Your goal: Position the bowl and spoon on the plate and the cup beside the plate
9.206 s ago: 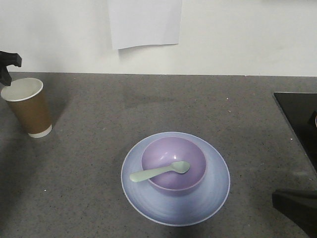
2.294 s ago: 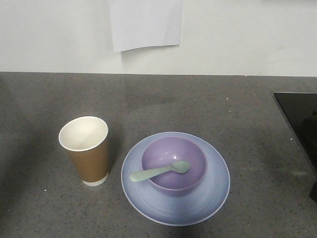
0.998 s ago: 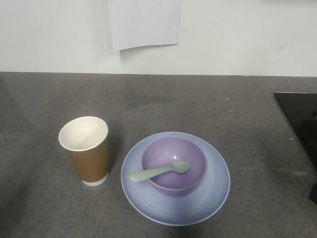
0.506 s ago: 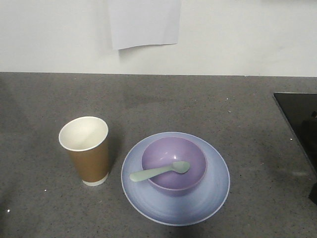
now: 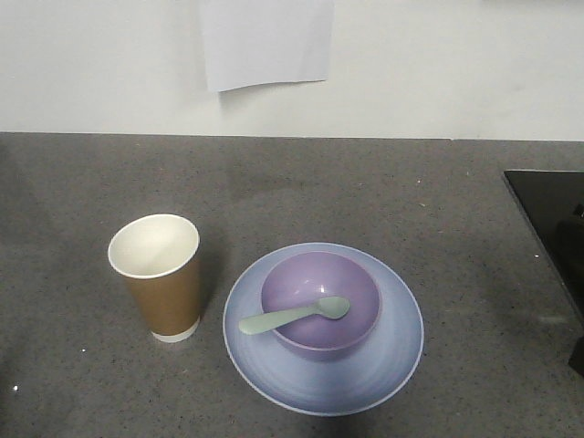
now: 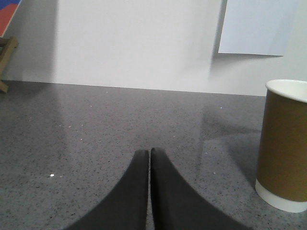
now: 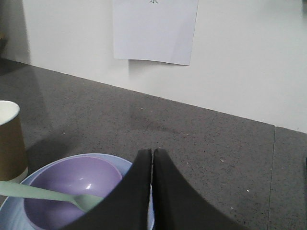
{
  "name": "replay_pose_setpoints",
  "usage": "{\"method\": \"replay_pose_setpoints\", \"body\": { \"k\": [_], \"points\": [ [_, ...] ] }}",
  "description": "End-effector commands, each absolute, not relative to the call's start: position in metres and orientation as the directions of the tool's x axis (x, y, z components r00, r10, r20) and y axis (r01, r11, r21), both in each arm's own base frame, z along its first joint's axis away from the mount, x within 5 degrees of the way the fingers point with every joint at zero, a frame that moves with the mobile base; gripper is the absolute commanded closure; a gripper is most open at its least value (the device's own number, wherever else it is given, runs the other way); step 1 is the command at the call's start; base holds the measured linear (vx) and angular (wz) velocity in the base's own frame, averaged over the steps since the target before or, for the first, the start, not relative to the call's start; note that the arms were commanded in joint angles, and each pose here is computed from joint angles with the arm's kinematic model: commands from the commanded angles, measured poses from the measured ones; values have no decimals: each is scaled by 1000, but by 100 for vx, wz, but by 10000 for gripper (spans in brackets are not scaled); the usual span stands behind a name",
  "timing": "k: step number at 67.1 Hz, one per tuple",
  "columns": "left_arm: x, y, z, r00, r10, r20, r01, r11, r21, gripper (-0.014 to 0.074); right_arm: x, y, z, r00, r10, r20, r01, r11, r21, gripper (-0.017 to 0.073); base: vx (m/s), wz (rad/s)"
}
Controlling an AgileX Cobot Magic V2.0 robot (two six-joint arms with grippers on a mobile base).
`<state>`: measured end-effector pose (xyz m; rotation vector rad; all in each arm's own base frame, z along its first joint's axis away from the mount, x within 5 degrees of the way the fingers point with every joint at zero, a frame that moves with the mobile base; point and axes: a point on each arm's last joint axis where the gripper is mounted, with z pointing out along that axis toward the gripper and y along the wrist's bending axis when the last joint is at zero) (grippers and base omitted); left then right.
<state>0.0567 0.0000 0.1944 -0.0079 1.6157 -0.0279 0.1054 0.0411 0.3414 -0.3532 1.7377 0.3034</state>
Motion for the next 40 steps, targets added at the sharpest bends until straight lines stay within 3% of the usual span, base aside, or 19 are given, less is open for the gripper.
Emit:
{"method": "replay_pose_setpoints", "body": {
  "k": [1,29,40],
  "points": [
    [57,-1,193,21,-32,-999,28,999,-32,601,107,39,356,-102,-42,-994,-369,929,-1,564,0,0],
    [56,-2,198,77,-2,-997,34,999,1,601,107,39,356,-102,-42,-994,-369,929,-1,564,0,0],
    [56,-2,198,70,-50,-996,36,998,-47,601,107,39,356,-102,-42,-994,-369,929,-1,564,0,0]
  ]
}}
